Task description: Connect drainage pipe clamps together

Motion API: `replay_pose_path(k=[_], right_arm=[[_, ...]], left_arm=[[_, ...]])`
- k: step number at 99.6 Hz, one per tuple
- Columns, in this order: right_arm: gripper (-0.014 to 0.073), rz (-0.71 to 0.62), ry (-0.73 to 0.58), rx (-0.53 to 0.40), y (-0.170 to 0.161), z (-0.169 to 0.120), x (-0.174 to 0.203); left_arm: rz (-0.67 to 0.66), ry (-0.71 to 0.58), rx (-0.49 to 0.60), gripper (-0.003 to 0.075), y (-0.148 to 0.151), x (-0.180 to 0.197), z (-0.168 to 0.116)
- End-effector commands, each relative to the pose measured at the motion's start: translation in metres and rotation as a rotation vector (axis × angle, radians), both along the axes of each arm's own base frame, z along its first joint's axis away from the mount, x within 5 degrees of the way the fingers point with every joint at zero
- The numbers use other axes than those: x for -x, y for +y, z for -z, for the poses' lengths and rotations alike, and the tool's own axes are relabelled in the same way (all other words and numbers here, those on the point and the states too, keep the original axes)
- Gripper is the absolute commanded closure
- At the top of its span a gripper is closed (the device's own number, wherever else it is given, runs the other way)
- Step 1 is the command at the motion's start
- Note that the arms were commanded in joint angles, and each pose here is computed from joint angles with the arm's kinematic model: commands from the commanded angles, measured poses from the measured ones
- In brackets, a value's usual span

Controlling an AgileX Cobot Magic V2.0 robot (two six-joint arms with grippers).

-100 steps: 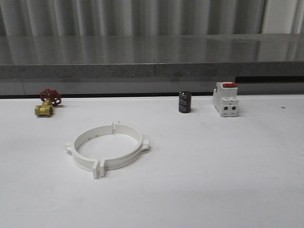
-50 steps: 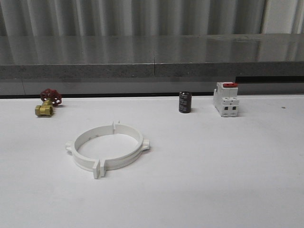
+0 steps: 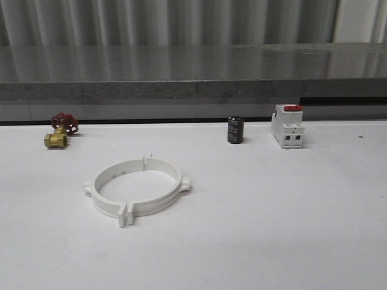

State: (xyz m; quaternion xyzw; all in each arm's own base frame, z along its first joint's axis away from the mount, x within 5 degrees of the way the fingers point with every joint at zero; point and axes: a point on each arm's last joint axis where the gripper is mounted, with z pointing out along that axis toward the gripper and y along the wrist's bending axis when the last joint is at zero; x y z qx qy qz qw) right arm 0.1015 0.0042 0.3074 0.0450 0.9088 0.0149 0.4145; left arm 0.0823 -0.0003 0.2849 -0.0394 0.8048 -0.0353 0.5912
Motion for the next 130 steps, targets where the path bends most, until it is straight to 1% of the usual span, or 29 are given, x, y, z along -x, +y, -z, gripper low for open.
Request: replay_pose_path(k=[1,8,15,26,40,47,58,72,98,112,130], right_arm=[[0.0661,-0.019,-0.088,0.010,0.001,-0.012,-0.004],[0.0661,-0.020,-0.097,0.017,0.000,-0.013,-0.004],[0.0661,-0.022,-0.144,0.022,0.000,-0.012,-0.003],[0.0661,-0.035,-0.286,0.020,-0.001,-0.009,0.001],[0.0661,-0.032,-0.463,0.015,-0.003,0.005,0.013],[0.0661,-0.035,-0.538,0.027,-0.004,0.016,0.021],[0.0661,-0.042,-0.610,0.054,-0.004,0.032,0.030],[0.0661,-0.049,-0.677,0.061,-0.004,0.053,0.039],[0.0661,-0.078,-0.802,0.050,-0.002,0.083,0.050],[0.0661,-0.106,-0.813,0.040,0.000,0.097,0.047],[0.0661,-0.118,-0.815,0.035,0.001,0.097,0.048]], left_arm=[[0.014,-0.090,0.009,0.0741,-0.001,-0.001,-0.015],[0.014,-0.090,0.009,0.0741,-0.001,-0.001,-0.015],[0.014,-0.090,0.009,0.0741,-0.001,-0.001,-0.015],[0.014,-0.090,0.009,0.0741,-0.001,-0.001,-0.015],[0.014,-0.090,0.009,0.0741,-0.001,-0.001,-0.015],[0.014,-0.090,0.009,0.0741,-0.001,-0.001,-0.015],[0.014,-0.090,0.009,0.0741,-0.001,-0.001,-0.015],[0.014,-0.090,0.009,0.0741,-0.001,-0.001,-0.015],[0.014,-0.090,0.009,0.0741,-0.001,-0.001,-0.015],[0.014,-0.089,0.009,0.0741,-0.001,-0.001,-0.015],[0.013,-0.087,0.009,0.0741,-0.001,-0.001,-0.014]])
